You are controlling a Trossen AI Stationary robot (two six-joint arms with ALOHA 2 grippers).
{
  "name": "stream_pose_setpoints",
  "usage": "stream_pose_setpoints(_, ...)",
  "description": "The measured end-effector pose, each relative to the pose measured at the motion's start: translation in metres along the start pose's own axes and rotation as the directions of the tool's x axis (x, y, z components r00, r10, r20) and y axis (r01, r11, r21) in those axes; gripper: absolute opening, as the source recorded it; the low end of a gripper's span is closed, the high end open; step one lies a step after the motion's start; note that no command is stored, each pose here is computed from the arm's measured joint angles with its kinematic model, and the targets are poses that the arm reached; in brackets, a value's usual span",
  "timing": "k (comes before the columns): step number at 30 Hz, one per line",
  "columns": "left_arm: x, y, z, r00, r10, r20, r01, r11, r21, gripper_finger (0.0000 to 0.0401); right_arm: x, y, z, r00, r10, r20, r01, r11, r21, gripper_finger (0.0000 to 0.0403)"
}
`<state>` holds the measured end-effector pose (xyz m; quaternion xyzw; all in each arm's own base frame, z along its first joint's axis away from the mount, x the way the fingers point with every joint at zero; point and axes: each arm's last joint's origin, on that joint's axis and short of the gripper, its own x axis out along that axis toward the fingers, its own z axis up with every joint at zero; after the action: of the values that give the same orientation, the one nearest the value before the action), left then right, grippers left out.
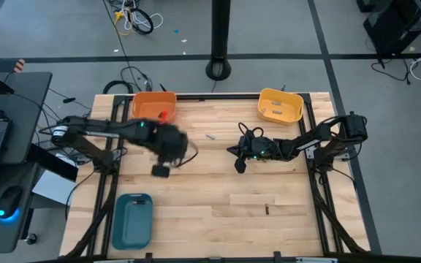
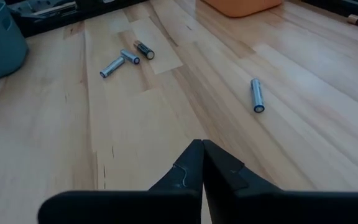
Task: Sort batteries
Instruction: Put the big copper and black battery into the blue bin
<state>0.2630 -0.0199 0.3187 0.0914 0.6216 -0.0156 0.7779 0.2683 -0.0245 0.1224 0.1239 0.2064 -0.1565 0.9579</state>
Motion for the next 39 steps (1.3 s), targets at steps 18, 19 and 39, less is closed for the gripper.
stream_pose_setpoints(18, 0.006, -0.136, -0.043, 0.943, -0.258, -0.212, 0.158, 0.905, -0.396, 0.0044, 0.001, -0.004, 0.004, 0.999, 0.025, 0.023, -0.023, 0.997, -0.072, 0.0014)
stream_pose_setpoints(19, 0.01, -0.144, -0.046, 0.942, -0.266, -0.203, 0.163, 0.896, -0.414, 0.0044, 0.001, -0.005, 0.005, 0.999, 0.032, 0.024, -0.03, 0.996, -0.08, 0.0013)
stream_pose_setpoints(39, 0.1, -0.194, -0.105, 0.877, -0.414, -0.242, 0.252, 0.828, -0.501, 0.0044, 0.003, -0.013, 0.009, 0.997, 0.062, 0.037, -0.061, 0.997, -0.041, 0.0015)
